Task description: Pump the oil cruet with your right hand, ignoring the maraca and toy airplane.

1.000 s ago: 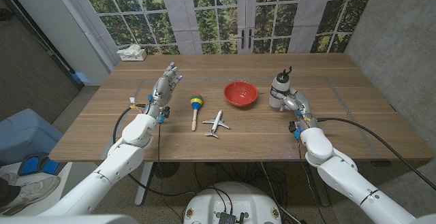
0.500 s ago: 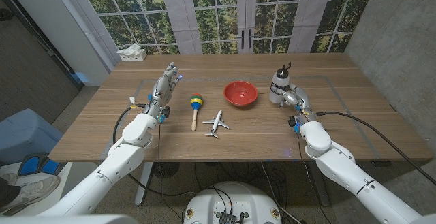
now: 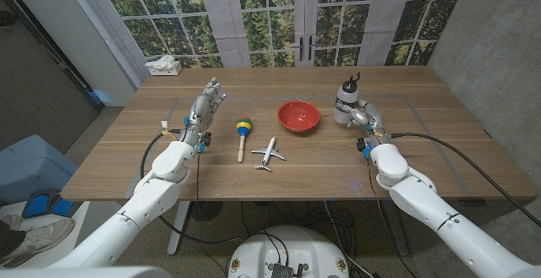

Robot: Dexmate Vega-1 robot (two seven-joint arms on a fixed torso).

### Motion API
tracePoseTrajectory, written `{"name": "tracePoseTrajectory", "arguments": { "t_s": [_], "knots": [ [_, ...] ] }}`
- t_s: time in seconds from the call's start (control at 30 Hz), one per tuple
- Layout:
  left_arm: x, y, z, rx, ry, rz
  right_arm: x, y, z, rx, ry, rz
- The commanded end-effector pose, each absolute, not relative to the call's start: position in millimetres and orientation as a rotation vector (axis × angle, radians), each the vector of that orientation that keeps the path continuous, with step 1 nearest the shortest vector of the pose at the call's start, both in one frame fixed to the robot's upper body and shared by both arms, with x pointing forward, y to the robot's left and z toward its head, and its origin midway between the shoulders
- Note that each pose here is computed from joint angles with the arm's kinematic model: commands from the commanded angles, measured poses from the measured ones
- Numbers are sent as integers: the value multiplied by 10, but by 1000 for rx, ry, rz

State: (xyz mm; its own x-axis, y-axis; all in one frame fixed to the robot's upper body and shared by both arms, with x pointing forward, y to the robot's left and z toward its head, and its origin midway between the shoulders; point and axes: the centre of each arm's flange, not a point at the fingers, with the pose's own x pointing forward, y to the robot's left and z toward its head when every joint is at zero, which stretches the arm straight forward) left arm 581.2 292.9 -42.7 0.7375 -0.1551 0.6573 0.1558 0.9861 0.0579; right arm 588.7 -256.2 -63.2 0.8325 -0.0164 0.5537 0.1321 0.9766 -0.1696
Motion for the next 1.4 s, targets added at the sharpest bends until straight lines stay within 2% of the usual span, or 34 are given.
{"name": "tracePoseTrajectory", "arguments": {
  "t_s": [0.03,0.8,1.4],
  "knots": [
    [5822,2920,-420,1,-719,-172,5964,-2522,-514,-198,-583,-91],
    [5828,2931,-440,-5,-716,-169,5951,-2251,-380,-227,-578,-60],
    [5827,2954,-465,-7,-714,-172,5862,-2132,-295,-422,-600,-197]
  ]
}}
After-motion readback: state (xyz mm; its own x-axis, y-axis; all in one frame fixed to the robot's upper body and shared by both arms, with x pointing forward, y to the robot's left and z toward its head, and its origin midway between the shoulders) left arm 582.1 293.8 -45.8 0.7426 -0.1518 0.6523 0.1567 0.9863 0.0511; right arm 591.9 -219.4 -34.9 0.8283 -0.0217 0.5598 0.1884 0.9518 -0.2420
